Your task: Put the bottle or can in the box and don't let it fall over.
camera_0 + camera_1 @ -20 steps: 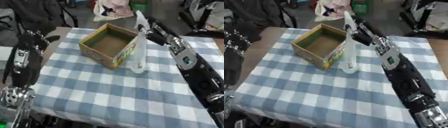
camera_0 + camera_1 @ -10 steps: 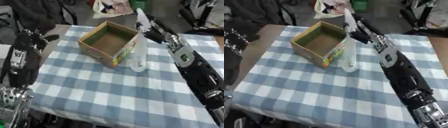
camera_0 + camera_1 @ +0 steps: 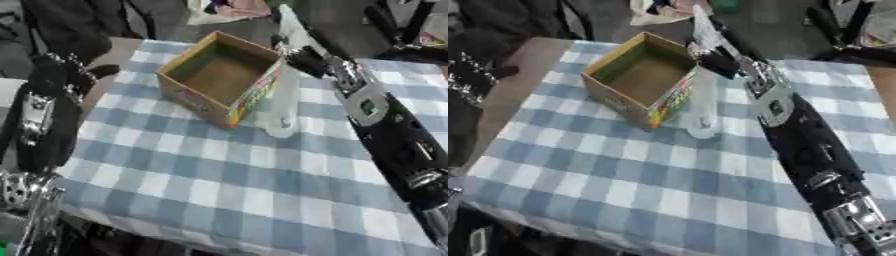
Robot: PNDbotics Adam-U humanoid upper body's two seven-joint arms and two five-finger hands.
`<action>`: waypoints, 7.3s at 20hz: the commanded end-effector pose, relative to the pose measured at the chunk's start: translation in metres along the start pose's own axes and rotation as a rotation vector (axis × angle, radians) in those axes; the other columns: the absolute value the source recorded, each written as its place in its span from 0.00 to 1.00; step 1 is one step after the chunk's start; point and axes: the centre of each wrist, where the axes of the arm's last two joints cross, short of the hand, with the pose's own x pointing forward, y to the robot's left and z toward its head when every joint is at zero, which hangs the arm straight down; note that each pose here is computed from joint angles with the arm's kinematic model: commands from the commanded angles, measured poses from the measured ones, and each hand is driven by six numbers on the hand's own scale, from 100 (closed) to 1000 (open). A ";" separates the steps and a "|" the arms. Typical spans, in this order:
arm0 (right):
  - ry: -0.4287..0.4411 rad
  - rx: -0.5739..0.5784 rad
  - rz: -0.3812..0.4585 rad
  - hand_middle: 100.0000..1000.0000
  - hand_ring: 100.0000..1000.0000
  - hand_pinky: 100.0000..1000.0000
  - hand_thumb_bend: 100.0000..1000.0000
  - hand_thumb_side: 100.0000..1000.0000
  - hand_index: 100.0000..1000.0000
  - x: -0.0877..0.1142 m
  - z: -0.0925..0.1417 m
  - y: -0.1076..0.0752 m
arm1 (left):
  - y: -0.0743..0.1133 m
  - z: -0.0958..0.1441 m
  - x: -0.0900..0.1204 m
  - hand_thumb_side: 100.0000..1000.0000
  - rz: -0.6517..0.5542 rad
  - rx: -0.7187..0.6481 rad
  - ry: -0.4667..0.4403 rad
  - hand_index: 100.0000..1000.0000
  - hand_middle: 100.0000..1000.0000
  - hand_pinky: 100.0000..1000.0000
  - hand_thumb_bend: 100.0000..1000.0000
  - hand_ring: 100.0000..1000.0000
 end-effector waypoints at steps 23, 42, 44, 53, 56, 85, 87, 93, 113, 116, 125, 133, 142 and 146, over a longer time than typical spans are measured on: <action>-0.124 -0.053 -0.151 0.62 0.98 0.61 0.00 0.26 0.67 0.023 -0.007 -0.035 | 0.001 -0.005 0.008 0.89 -0.013 -0.021 -0.034 0.90 0.79 0.80 0.22 0.90; -0.114 -0.144 -0.246 0.36 0.86 0.51 0.00 0.35 0.42 0.024 -0.006 -0.046 | 0.002 -0.007 0.008 0.88 -0.005 -0.013 -0.047 0.90 0.79 0.80 0.23 0.90; -0.118 -0.151 -0.248 0.36 0.86 0.51 0.00 0.36 0.42 0.025 -0.005 -0.052 | 0.002 -0.007 0.008 0.87 0.001 -0.012 -0.054 0.90 0.79 0.80 0.23 0.90; -0.149 -0.232 -0.251 0.35 0.84 0.51 0.00 0.37 0.41 0.028 0.004 -0.092 | 0.003 -0.007 0.009 0.86 0.056 -0.010 -0.074 0.89 0.78 0.79 0.24 0.89; -0.150 -0.234 -0.255 0.35 0.84 0.51 0.00 0.37 0.41 0.029 0.004 -0.093 | 0.003 -0.007 0.009 0.86 0.058 -0.011 -0.074 0.89 0.78 0.79 0.24 0.89; -0.316 -0.358 -0.156 1.00 1.00 0.96 0.00 0.67 1.00 0.003 0.024 -0.165 | 0.005 -0.050 0.032 0.83 0.042 -0.037 -0.248 0.89 0.78 0.78 0.27 0.87; -0.315 -0.320 -0.123 1.00 1.00 0.97 0.00 0.71 1.00 -0.003 0.027 -0.161 | 0.005 -0.050 0.032 0.83 0.037 -0.035 -0.246 0.89 0.78 0.78 0.27 0.87; -0.327 -0.311 -0.049 1.00 1.00 0.98 0.00 0.68 1.00 -0.016 0.031 -0.156 | 0.005 -0.048 0.031 0.83 0.031 -0.031 -0.239 0.89 0.78 0.78 0.26 0.87; -0.411 -0.485 -0.311 1.00 1.00 0.82 0.00 0.64 1.00 0.016 0.057 -0.128 | 0.021 0.008 0.006 0.89 -0.065 0.036 0.004 0.89 0.78 0.78 0.23 0.89; -0.436 -0.441 -0.391 1.00 1.00 0.82 0.00 0.64 1.00 0.020 0.065 -0.101 | 0.026 0.026 -0.003 0.92 -0.108 0.059 0.083 0.89 0.78 0.78 0.22 0.89; -0.351 -0.322 -0.648 1.00 1.00 0.78 0.00 0.68 1.00 0.025 0.097 -0.025 | 0.024 0.058 -0.027 0.95 -0.148 0.106 0.230 0.89 0.78 0.78 0.20 0.90; -0.275 -0.236 -0.671 0.99 1.00 0.76 0.00 0.71 1.00 0.029 0.140 0.016 | 0.013 0.069 -0.037 0.99 -0.144 0.090 0.269 0.89 0.78 0.78 0.18 0.91; -0.246 -0.234 -0.682 0.97 1.00 0.75 0.00 0.72 1.00 0.040 0.153 0.018 | 0.006 0.068 -0.041 1.00 -0.127 0.118 0.267 0.89 0.78 0.79 0.17 0.91; -0.213 -0.234 -0.701 0.97 1.00 0.75 0.00 0.72 1.00 0.037 0.157 0.024 | 0.004 0.073 -0.045 1.00 -0.115 0.120 0.292 0.89 0.78 0.78 0.15 0.91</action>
